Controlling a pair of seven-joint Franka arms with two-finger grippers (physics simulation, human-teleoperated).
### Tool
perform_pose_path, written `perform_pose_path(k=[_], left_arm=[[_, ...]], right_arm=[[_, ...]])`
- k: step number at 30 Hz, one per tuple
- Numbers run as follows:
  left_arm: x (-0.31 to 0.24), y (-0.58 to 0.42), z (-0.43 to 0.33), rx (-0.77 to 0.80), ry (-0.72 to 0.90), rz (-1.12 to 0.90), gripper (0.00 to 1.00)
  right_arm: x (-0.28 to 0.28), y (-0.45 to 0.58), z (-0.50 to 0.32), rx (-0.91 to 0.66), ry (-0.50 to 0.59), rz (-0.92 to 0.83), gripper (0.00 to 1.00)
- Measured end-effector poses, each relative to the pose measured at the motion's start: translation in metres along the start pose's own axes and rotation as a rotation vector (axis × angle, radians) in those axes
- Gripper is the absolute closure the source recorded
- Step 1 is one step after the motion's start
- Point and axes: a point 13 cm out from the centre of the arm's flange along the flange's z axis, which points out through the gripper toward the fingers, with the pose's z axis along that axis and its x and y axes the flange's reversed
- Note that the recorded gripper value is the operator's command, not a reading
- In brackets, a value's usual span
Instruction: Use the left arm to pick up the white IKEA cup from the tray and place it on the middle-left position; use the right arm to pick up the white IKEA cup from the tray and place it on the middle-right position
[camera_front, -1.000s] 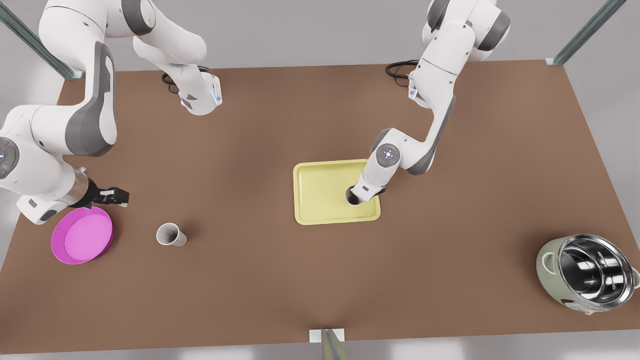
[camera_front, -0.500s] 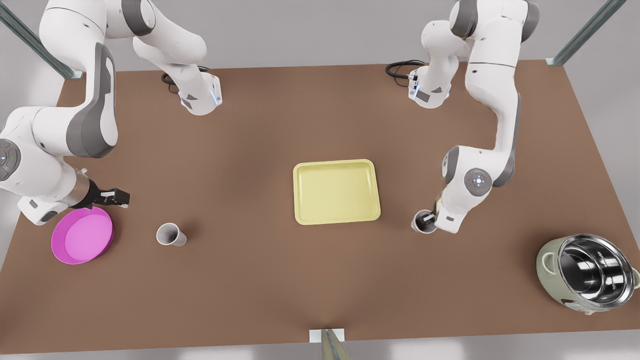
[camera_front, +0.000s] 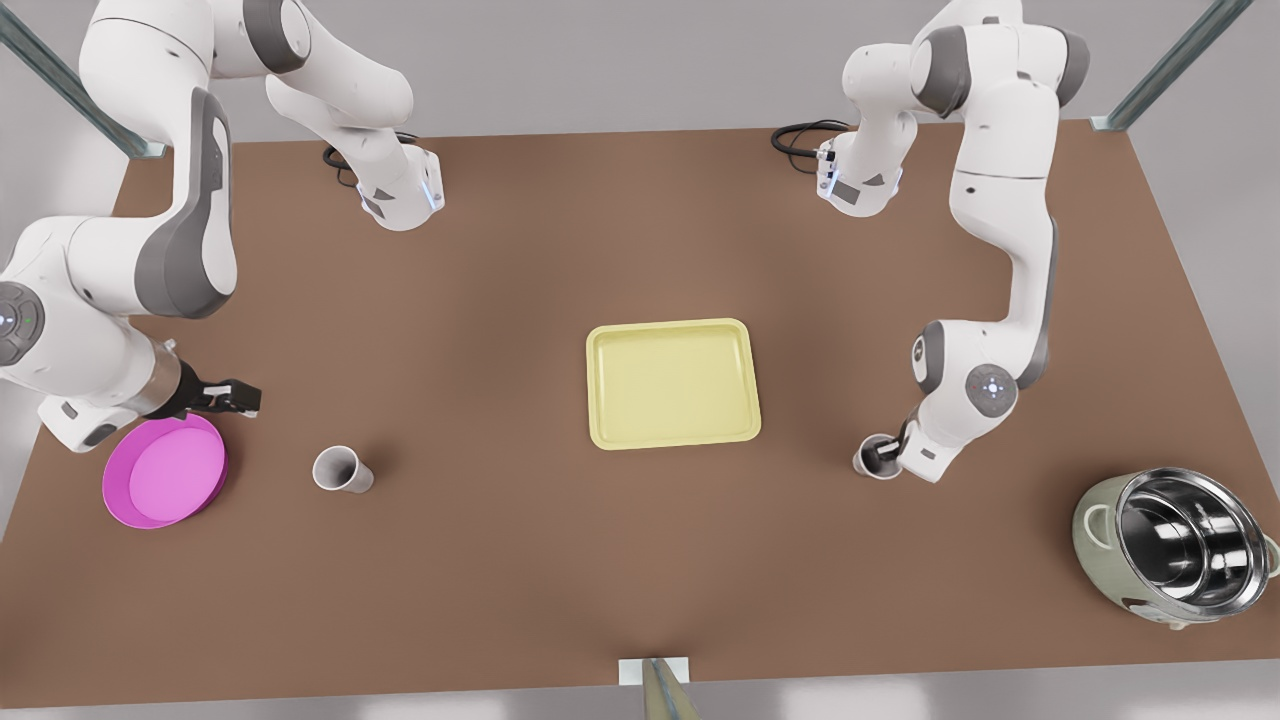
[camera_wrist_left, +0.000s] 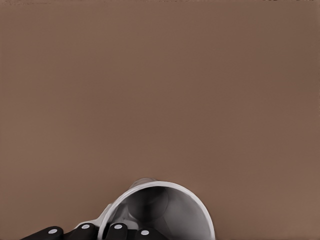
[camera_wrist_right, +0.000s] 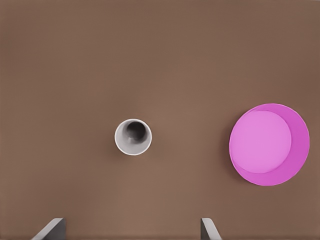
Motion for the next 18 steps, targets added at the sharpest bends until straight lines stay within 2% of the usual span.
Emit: perform_pose_path(k=[1, 2, 3, 9, 10, 12, 14, 16, 18], left_arm=[[-0.002, 0.000, 0.001, 0.003, -0.013, 0.012, 0.95], [-0.003, 0.001, 0.003, 0.005, -0.024, 0.023, 0.85], [-0.005, 0.000, 0.003, 0.010, -0.035, 0.035, 0.00], [-0.018, -0.008, -0.014, 0.048, -0.098, 0.121, 0.00], [-0.023, -0.010, -0.049, 0.054, -0.126, 0.147, 0.00], [-0.025, -0.011, -0.180, 0.049, -0.212, 0.209, 0.00], [-0.005, -0.001, -0.298, 0.070, -0.252, 0.204, 0.00], [0.024, 0.021, -0.331, 0.065, -0.218, 0.189, 0.00], [0.003, 0.034, -0.342, 0.031, -0.198, 0.180, 0.00]], right_arm=[[0.000, 0.000, 0.000, 0.000, 0.000, 0.000, 0.00], [0.000, 0.000, 0.000, 0.000, 0.000, 0.000, 0.00], [0.000, 0.000, 0.000, 0.001, -0.001, 0.000, 0.00], [0.000, 0.000, 0.000, 0.001, -0.001, 0.001, 0.00], [0.000, 0.000, 0.000, 0.001, -0.001, 0.002, 0.00], [0.000, 0.000, 0.000, 0.001, -0.001, 0.002, 0.00], [0.000, 0.000, 0.000, 0.001, -0.001, 0.002, 0.00], [0.000, 0.000, 0.000, 0.001, -0.001, 0.002, 0.00], [0.000, 0.000, 0.000, 0.001, -0.001, 0.002, 0.00]])
